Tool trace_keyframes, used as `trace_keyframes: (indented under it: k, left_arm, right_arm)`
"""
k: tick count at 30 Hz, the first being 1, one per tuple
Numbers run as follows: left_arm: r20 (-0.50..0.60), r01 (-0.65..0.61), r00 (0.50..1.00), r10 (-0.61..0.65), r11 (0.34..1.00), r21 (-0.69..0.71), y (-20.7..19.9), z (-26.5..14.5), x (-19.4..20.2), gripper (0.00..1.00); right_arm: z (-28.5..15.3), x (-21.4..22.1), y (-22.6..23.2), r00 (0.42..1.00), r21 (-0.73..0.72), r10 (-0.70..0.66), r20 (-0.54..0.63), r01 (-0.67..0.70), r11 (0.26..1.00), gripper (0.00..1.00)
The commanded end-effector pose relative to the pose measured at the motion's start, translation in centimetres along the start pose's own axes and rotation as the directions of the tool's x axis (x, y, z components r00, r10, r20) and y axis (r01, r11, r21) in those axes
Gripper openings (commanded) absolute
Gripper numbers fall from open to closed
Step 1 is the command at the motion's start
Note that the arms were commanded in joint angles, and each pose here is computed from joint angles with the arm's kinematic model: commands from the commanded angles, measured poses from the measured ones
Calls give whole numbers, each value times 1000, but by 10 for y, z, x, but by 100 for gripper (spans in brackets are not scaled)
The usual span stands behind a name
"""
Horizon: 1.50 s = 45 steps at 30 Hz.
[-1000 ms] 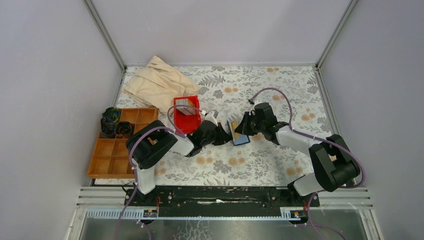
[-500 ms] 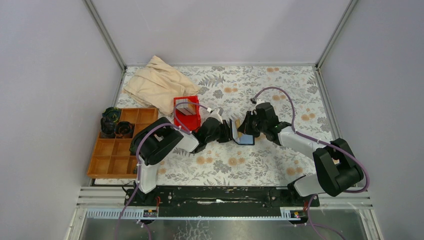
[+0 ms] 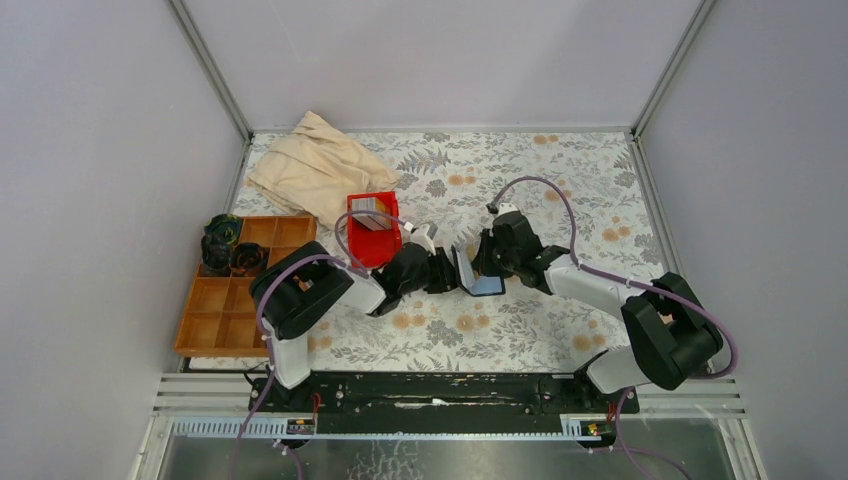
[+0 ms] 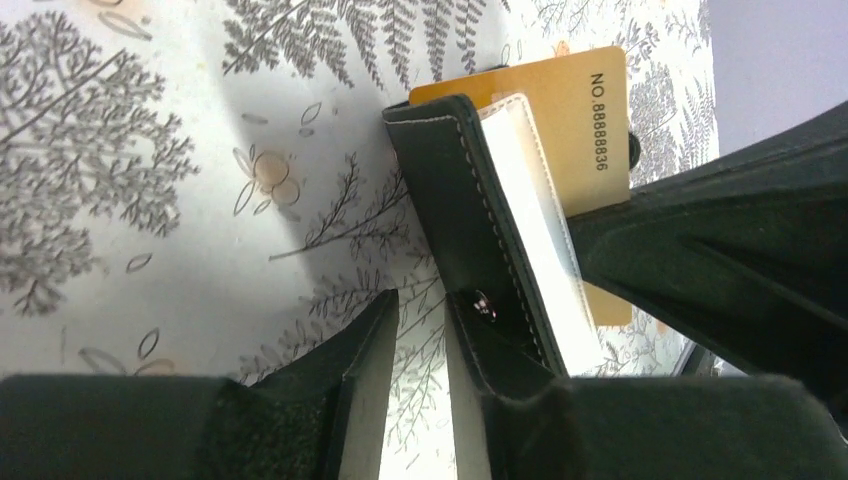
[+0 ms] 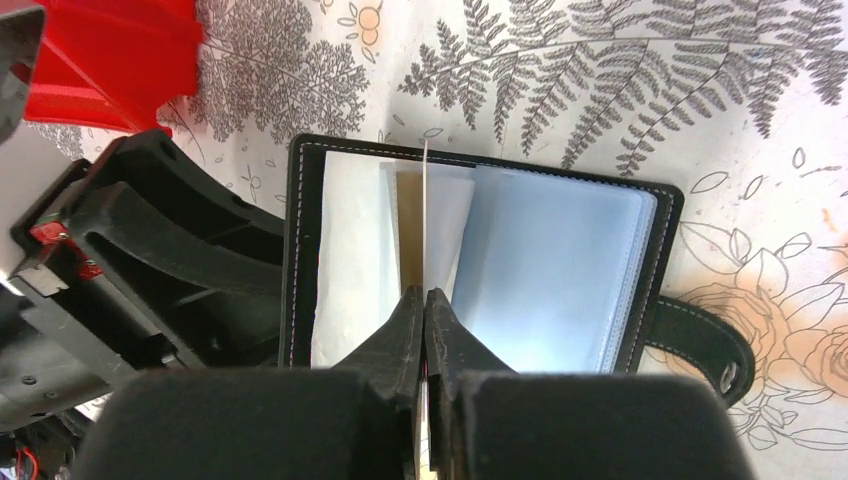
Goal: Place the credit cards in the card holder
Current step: Open the card holder at the center of the board.
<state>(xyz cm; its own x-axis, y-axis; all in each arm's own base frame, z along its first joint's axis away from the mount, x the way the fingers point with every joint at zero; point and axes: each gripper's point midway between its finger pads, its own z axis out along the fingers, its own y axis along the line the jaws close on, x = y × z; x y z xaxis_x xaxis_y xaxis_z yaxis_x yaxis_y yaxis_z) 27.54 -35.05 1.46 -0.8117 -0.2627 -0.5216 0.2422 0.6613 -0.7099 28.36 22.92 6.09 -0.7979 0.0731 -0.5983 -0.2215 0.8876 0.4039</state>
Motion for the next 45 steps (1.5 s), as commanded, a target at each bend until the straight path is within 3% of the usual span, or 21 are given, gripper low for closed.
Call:
trace_keyframes:
  k: [1, 18, 30, 45]
  left_arm:
    - [-296, -85, 955, -29, 927, -365, 108, -51, 92, 35]
    - [-186, -27, 981, -54, 913, -407, 99, -98, 74, 41]
    - [-31, -22, 999, 13, 952, -305, 32, -122, 14, 41]
    - [-18, -74, 997, 72, 978, -193, -25, -99, -8, 41]
  right_arm:
    - [1, -11, 11, 999, 12, -26, 24, 26, 1000, 0]
    - [5, -14, 23, 996, 62, -86, 30, 84, 994, 0]
    - [8, -15, 35, 990, 116, -139, 28, 135, 984, 0]
    - [20, -3, 52, 985, 135, -174, -3, 173, 976, 0]
